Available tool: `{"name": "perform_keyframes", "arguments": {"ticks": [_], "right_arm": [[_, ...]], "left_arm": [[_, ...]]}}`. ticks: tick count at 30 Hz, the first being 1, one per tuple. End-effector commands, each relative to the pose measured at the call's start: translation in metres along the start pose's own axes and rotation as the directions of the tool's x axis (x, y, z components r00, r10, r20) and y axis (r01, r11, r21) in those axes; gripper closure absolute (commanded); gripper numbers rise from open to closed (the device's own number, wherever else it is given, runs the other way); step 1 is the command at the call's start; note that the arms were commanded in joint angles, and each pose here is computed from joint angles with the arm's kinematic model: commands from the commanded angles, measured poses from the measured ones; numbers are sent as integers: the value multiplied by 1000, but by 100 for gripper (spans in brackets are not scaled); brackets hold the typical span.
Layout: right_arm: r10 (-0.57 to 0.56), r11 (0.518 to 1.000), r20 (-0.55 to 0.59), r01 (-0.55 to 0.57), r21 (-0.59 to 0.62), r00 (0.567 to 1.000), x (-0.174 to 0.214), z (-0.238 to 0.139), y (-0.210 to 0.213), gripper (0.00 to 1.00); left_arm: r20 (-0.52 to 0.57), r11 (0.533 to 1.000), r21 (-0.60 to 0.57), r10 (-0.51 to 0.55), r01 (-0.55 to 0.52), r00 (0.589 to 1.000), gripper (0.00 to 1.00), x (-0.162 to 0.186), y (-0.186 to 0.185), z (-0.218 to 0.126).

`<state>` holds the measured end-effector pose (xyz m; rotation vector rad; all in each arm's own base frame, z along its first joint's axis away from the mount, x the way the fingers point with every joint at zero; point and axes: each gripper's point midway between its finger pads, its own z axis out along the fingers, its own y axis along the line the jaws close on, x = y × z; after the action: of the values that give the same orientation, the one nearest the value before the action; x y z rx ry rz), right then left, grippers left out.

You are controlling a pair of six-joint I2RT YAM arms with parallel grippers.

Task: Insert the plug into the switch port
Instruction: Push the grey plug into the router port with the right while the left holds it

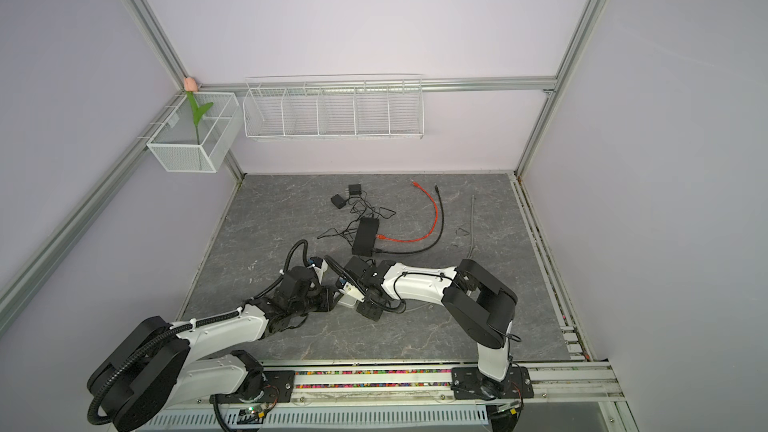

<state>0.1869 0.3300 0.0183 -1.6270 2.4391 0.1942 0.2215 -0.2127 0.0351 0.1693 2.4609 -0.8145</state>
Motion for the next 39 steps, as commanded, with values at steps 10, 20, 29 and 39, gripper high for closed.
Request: {"name": "perform_keyframes", "arguments": {"ticks": [10,20,29,39], "right_arm": [[-50,993,239,74,-91,970,-77,6,24,93],[-27,996,312,54,-77,950,-97,2,20,93],[-28,993,415,72,-90,909,-120,-12,20,93],[-9,985,496,94,-146,868,-134,-21,26,93]], "left_arm": [[-161,973,230,47,-9,986,72,42,-46,-3],[-182,962,273,64,-12,981,74,53,-57,-1],[-192,957,291,67,-9,979,75,60,-60,-3],[-208,954,301,65,1,976,76,69,-60,0]]}}
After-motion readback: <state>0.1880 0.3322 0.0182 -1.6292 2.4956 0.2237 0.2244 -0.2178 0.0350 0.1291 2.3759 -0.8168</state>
